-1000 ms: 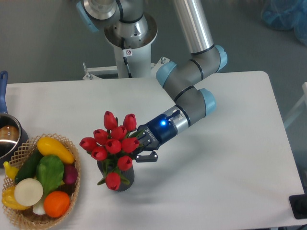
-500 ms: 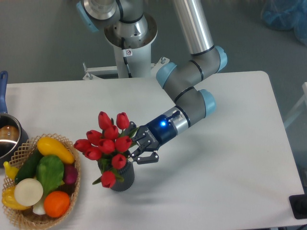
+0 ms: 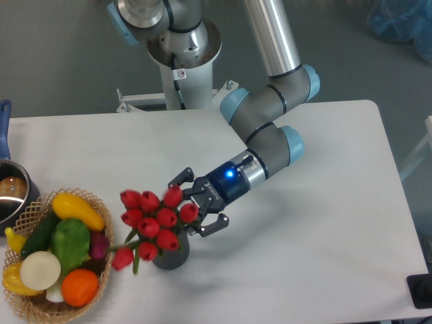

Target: Insert the flowers into the vase

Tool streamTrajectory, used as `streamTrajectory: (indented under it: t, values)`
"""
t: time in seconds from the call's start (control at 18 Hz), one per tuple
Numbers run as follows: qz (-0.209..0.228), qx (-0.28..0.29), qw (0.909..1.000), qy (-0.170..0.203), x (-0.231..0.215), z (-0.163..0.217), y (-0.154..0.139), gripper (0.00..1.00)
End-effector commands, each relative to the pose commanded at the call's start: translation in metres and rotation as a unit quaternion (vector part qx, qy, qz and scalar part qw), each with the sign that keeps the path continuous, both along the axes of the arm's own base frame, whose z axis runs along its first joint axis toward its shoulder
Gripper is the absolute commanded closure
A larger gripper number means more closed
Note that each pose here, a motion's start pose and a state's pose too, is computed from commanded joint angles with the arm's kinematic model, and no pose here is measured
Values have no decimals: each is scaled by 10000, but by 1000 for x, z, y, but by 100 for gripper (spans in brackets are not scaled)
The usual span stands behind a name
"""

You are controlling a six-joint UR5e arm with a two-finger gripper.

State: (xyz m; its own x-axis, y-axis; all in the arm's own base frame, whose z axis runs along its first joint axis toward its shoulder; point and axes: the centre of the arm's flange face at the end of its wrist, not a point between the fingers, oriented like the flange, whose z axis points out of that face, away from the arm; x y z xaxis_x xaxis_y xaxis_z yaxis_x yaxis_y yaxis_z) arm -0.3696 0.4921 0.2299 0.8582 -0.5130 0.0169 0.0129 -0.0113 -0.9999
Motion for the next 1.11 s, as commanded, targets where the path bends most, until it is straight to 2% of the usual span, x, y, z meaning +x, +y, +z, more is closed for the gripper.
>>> streamTrajectory:
  t: [0.11, 0.17, 0.56, 0.72, 0.83, 1.0, 1.11]
  values:
    - [8, 12, 10000, 20, -1, 1, 0, 10]
    - [7, 5, 10000, 24, -1, 1, 0, 2]
    - [132, 40, 9999, 39, -12, 13, -10, 0]
    - [274, 96, 9993, 218, -22, 37, -24, 0]
    - [280, -5, 9991, 319, -22, 39, -26, 0]
    - [272, -393, 9964, 707, -22, 46, -30, 0]
    - [441, -632, 9914, 1054, -31, 71, -46, 0]
